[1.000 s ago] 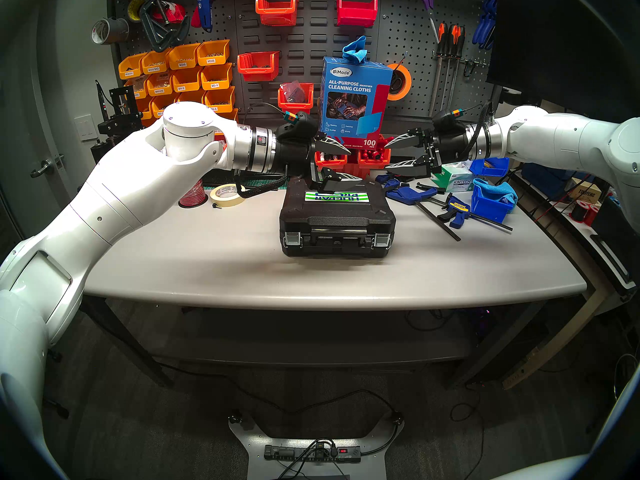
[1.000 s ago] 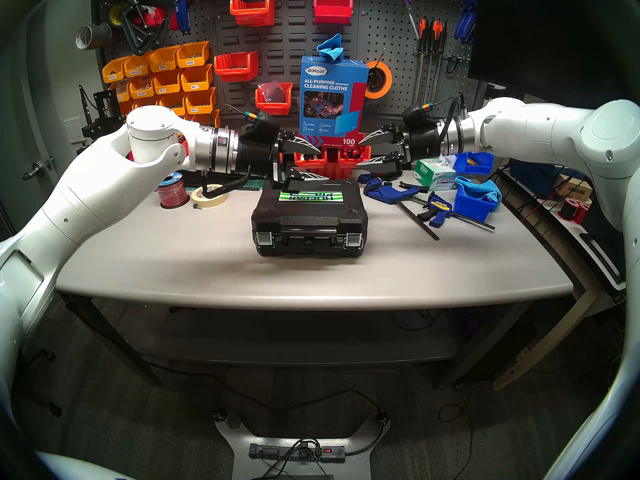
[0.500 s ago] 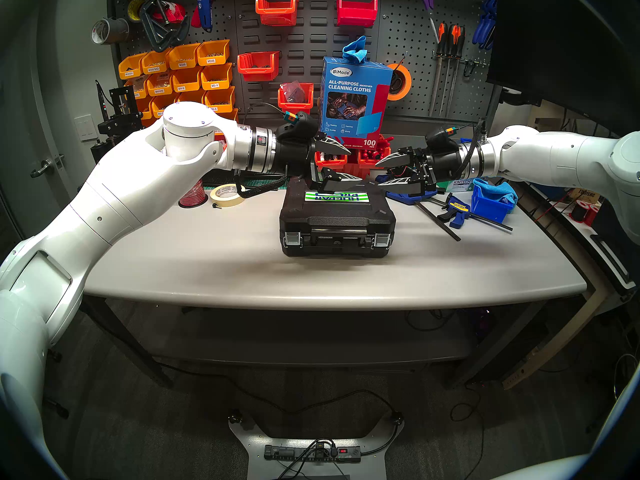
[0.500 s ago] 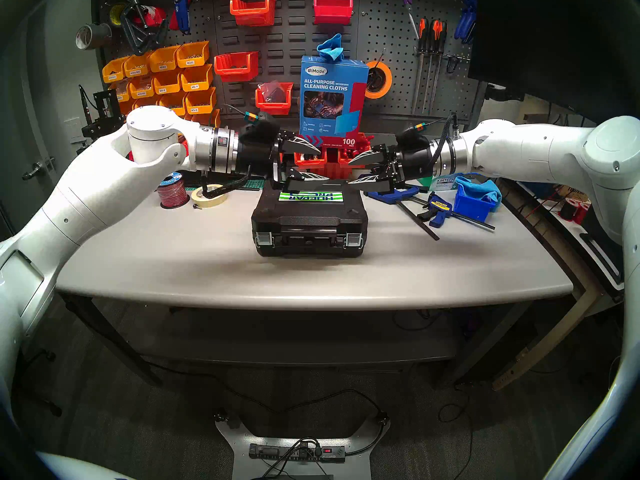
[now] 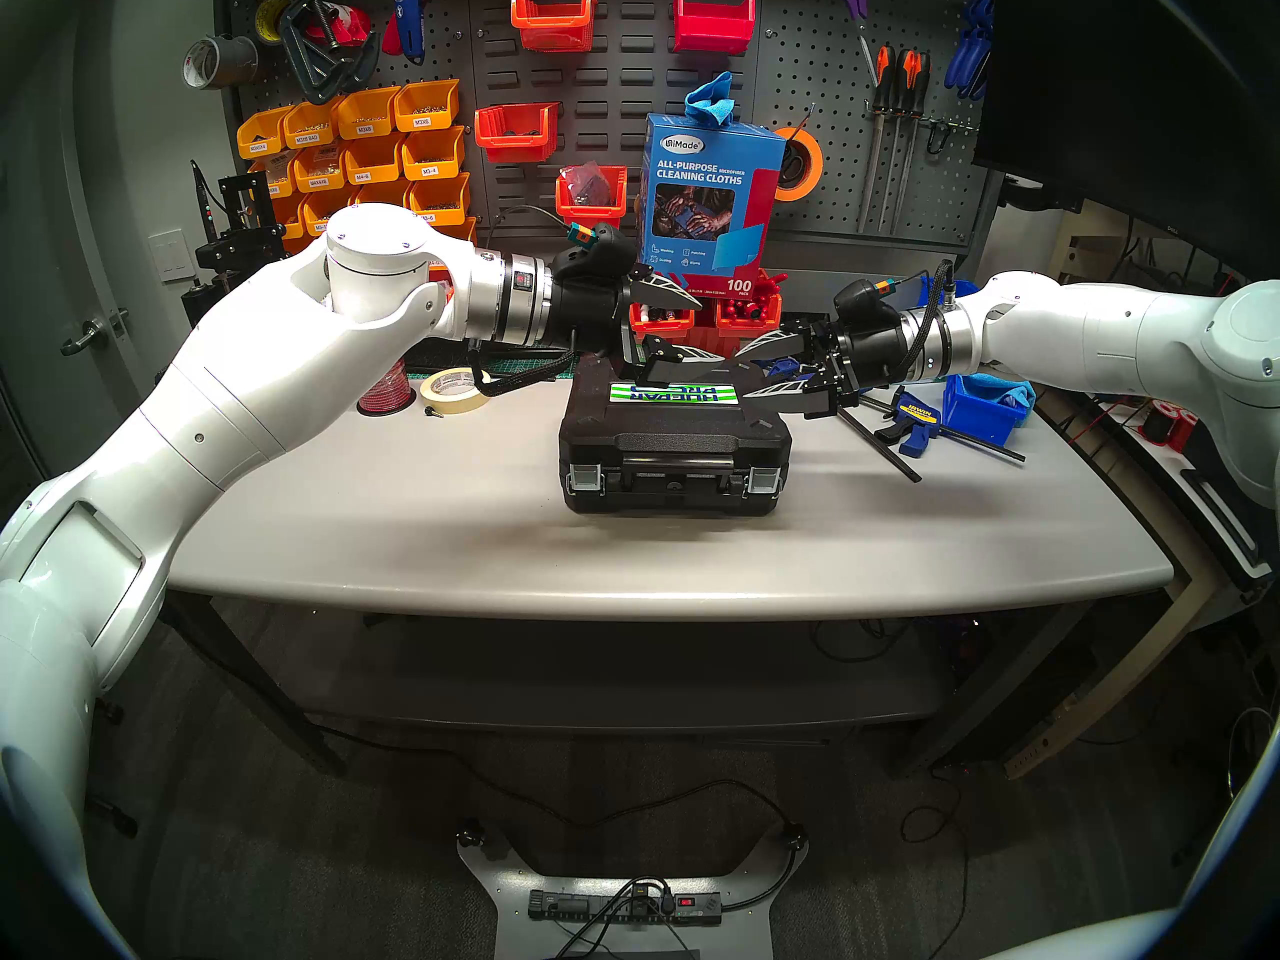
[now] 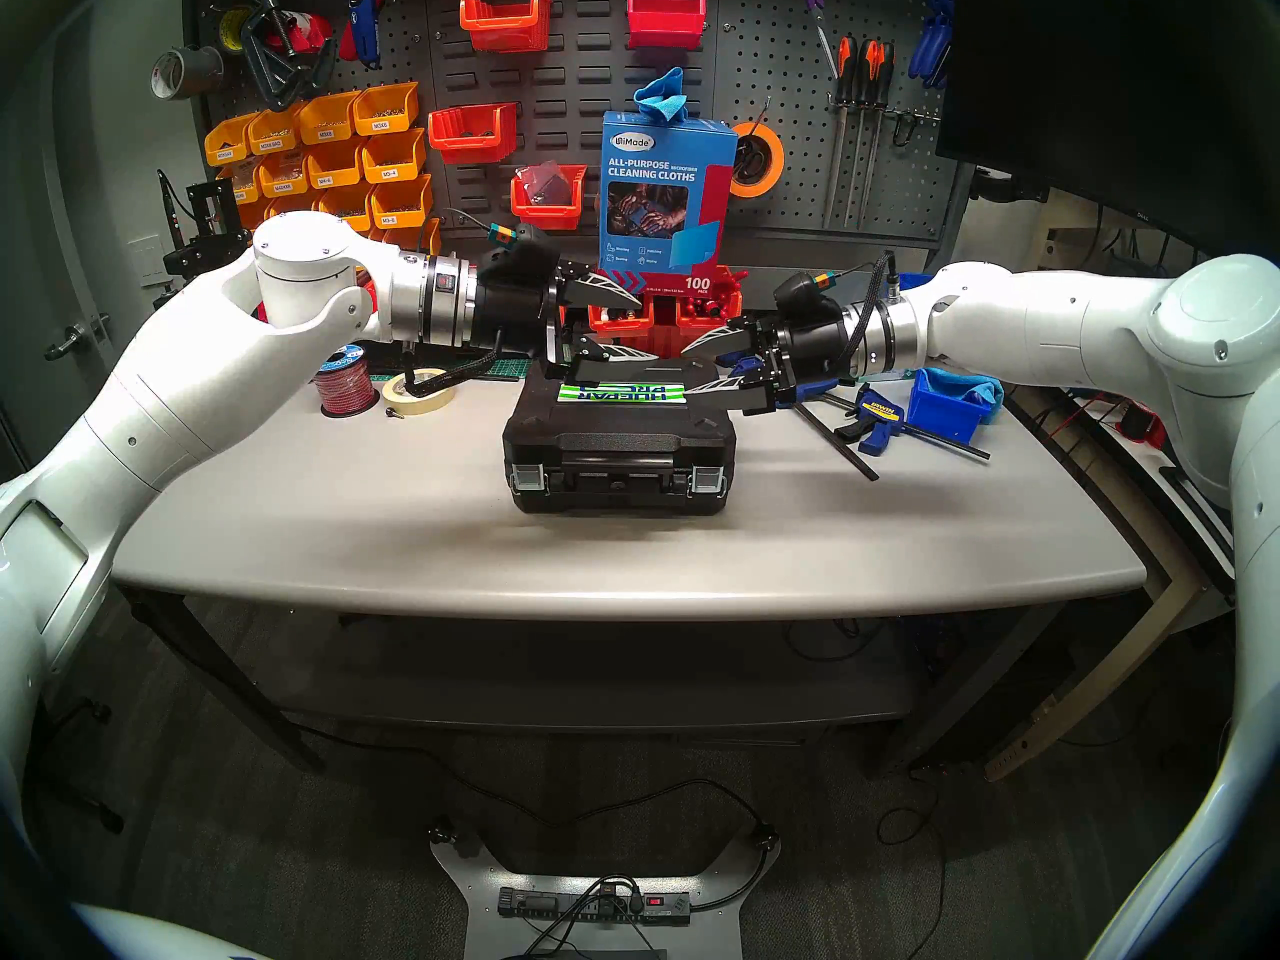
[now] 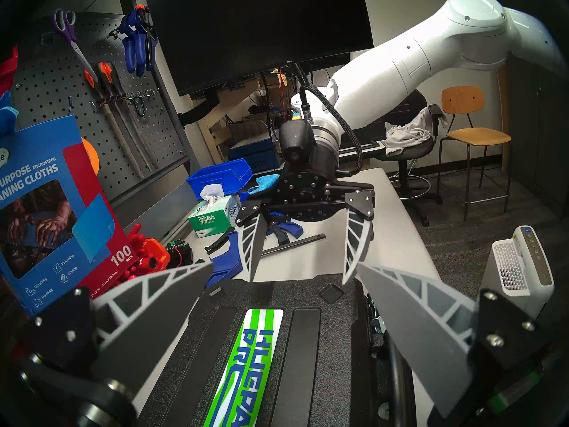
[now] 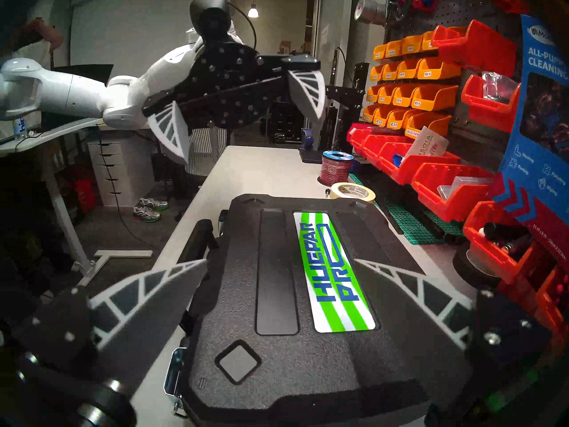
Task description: Open the tool box
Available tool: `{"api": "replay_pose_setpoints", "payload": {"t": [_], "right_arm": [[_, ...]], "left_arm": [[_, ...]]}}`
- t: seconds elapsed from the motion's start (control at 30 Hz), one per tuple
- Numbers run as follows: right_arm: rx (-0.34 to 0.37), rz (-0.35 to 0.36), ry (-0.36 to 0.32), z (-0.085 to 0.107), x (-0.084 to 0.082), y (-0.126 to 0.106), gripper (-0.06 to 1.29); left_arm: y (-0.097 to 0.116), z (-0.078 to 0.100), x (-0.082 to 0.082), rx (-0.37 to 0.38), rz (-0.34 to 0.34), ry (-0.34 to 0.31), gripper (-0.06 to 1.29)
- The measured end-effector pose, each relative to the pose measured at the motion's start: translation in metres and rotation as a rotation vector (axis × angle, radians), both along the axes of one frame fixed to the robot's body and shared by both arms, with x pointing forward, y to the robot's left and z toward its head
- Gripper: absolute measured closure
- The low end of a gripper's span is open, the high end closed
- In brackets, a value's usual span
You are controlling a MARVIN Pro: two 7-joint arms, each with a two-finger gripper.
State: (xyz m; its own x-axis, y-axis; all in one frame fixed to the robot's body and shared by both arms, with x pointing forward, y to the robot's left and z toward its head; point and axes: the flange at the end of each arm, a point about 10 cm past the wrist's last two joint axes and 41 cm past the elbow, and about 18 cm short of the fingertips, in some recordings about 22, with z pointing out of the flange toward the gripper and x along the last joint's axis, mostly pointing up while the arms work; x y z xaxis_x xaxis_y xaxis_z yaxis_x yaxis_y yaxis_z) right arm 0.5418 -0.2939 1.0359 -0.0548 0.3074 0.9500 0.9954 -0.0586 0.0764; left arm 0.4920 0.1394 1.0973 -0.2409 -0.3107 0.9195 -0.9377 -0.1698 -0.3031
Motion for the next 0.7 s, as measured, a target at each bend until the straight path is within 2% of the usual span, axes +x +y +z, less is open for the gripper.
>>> {"api": "replay_pose_setpoints", "payload": {"t": [0.27, 0.7], "right_arm": [[-0.025, 0.017, 0.016, -0.013, 0.003, 0.008, -0.01], [-0.027, 0.028, 0.049, -0.028, 0.005, 0.016, -0.01]], "left_arm": [[0.0, 0.0, 0.0, 0.0, 0.0, 0.0, -0.03], [0.0, 0.0, 0.0, 0.0, 0.0, 0.0, -0.03]]}}
